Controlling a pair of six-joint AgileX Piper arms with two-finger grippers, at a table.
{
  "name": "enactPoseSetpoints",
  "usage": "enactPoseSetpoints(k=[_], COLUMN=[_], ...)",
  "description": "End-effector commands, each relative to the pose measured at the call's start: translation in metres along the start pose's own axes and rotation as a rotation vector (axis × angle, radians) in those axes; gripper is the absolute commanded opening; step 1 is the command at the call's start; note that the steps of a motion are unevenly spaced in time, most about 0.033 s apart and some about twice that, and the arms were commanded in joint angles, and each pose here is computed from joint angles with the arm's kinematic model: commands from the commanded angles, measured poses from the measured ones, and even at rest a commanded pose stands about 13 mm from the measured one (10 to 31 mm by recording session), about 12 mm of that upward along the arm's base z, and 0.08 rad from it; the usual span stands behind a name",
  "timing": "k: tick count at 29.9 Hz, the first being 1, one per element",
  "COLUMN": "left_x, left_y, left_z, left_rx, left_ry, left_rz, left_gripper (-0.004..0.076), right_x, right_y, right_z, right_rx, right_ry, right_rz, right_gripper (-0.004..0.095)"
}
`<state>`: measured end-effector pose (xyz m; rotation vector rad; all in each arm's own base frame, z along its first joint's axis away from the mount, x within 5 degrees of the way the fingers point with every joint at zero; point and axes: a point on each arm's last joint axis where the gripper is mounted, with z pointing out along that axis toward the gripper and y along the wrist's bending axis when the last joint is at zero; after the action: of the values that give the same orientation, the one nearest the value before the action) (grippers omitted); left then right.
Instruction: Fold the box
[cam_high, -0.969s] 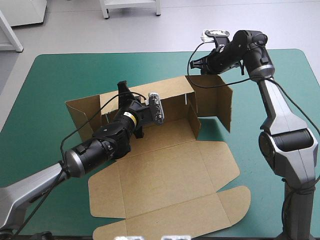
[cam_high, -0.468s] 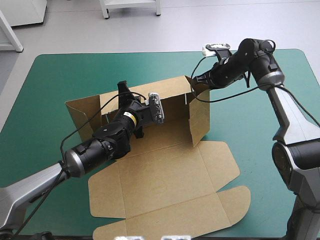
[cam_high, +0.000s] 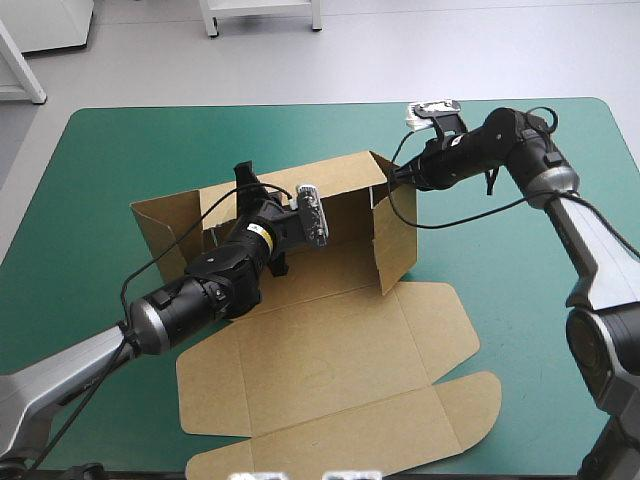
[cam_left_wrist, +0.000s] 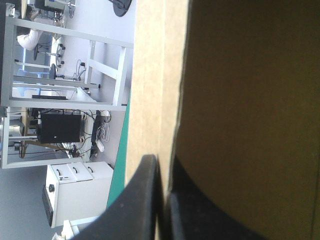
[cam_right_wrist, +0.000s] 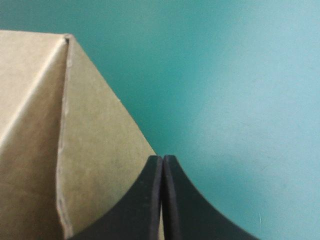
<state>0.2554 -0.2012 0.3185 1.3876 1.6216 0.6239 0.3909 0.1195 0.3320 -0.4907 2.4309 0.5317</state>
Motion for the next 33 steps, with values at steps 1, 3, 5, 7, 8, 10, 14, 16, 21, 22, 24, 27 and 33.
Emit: enactPoseSetpoints(k=[1, 3, 5, 7, 8, 10, 14, 16, 21, 22, 24, 27, 33], left_x=[-0.001, -0.001, -0.001, -0.002, -0.002, -0.002, -0.002, -0.002, -0.002, -0.002, -0.002, -0.002, -0.002], left_y=[0.011, 0.012, 0.013, 0.015, 0.015, 0.017, 0.018, 0.018, 0.018, 0.018, 0.018, 0.018, 0.018], left_z=[-0.01, -0.01, -0.011, -0.011, -0.011, -0.011, -0.011, -0.011, -0.011, -0.011, -0.011, -0.011, -0.011], left_rx=[-0.023, -0.03, -0.042, -0.057, -0.064, -0.08, -0.096, -0.094, -0.094, -0.094, -0.093, -0.093, -0.091], left_ry=[-0.022, -0.029, -0.031, -0.033, -0.034, -0.037, -0.044, -0.044, -0.042, -0.042, -0.044, -0.042, -0.046], left_rz=[-0.092, -0.095, -0.097, -0.101, -0.097, -0.099, -0.121, -0.129, -0.135, -0.135, -0.135, -0.135, -0.138], left_gripper=[-0.0009, -0.0009, -0.0009, -0.0009, -0.0009, -0.0009, -0.0009, -0.0009, -0.0009, -0.0009, -0.0009, -0.0009, -0.0009], right_x=[-0.002, 0.005, 0.012, 0.018, 0.02, 0.025, 0.033, 0.037, 0.042, 0.042, 0.042, 0.043, 0.043], right_y=[0.012, 0.014, 0.015, 0.015, 0.016, 0.016, 0.018, 0.019, 0.021, 0.022, 0.024, 0.028, 0.033], right_z=[-0.029, -0.026, -0.024, -0.024, -0.025, -0.026, -0.027, -0.026, -0.024, -0.026, -0.03, -0.039, -0.051], right_rx=[-0.027, -0.052, -0.064, -0.066, -0.064, -0.053, -0.055, -0.07, -0.093, -0.098, -0.101, -0.094, -0.095], right_ry=[-0.172, -0.201, -0.23, -0.247, -0.259, -0.267, -0.271, -0.275, -0.248, -0.247, -0.246, -0.246, -0.266], right_rz=[-0.065, -0.075, -0.08, -0.097, -0.112, -0.143, -0.217, -0.223, -0.261, -0.269, -0.288, -0.323, -0.345], right_gripper=[-0.0017, -0.0017, -0.0017, -0.0017, -0.0017, -0.0017, -0.0017, -0.0017, -0.0017, -0.0017, -0.0017, -0.0017, 0.003])
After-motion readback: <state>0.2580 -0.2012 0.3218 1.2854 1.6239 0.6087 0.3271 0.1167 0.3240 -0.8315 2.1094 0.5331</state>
